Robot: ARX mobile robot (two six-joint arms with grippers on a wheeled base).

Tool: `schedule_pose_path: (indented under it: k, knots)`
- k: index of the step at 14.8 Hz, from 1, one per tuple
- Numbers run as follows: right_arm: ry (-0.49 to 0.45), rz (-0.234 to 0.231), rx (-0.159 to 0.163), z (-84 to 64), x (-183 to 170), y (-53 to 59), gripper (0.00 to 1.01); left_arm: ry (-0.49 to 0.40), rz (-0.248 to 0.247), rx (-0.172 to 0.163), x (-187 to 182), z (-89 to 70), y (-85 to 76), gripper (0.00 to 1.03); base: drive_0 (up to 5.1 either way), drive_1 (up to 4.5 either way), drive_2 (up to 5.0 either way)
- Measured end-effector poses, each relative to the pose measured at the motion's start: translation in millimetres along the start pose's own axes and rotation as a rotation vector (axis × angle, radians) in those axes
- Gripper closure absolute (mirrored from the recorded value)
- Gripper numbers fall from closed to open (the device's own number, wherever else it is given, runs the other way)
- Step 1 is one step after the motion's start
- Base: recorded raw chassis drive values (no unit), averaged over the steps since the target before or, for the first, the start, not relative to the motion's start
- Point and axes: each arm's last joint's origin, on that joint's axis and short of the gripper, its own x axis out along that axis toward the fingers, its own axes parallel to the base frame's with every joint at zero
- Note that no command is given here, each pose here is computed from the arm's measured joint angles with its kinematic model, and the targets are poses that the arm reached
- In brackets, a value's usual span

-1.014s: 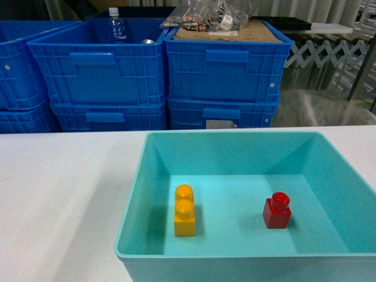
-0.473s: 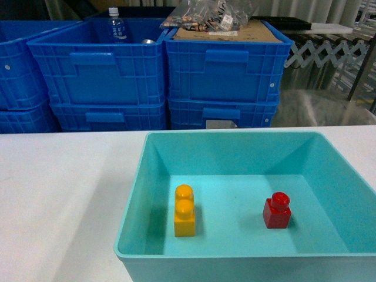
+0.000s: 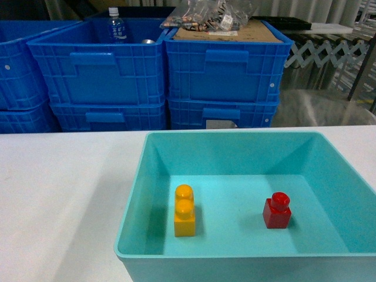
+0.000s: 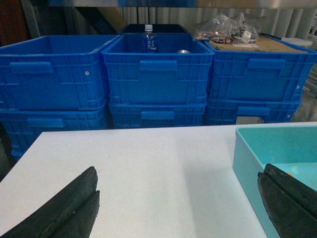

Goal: Pick red block from blue box to shelf

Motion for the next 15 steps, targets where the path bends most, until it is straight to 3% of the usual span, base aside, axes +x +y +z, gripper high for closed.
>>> schedule_pose_path:
  k: [11, 13, 14, 15]
  knots:
    - [0.000, 0.000, 0.000, 0.0, 0, 0.0, 0.03, 0.000, 0.000, 0.000, 0, 0.0, 0.0, 0.05, 0.0, 0.00, 0.0]
    - [0.351, 0.028, -0.018, -3.2, 2, -3.6, 0.03, 0.000, -0.002, 0.000, 0, 0.0, 0.0, 0.05, 0.0, 0.00, 0.0]
    - [0.431, 0.018, -0.005, -8.3, 1, -9.1, 0.03, 0.000, 0.000, 0.000, 0, 0.0, 0.0, 0.05, 0.0, 0.00, 0.0]
    - [0.421, 0.010, 0.003, -6.6, 4, -13.8, 0.03, 0.002, 0.000, 0.000, 0, -0.1, 0.0, 0.05, 0.0, 0.00, 0.0]
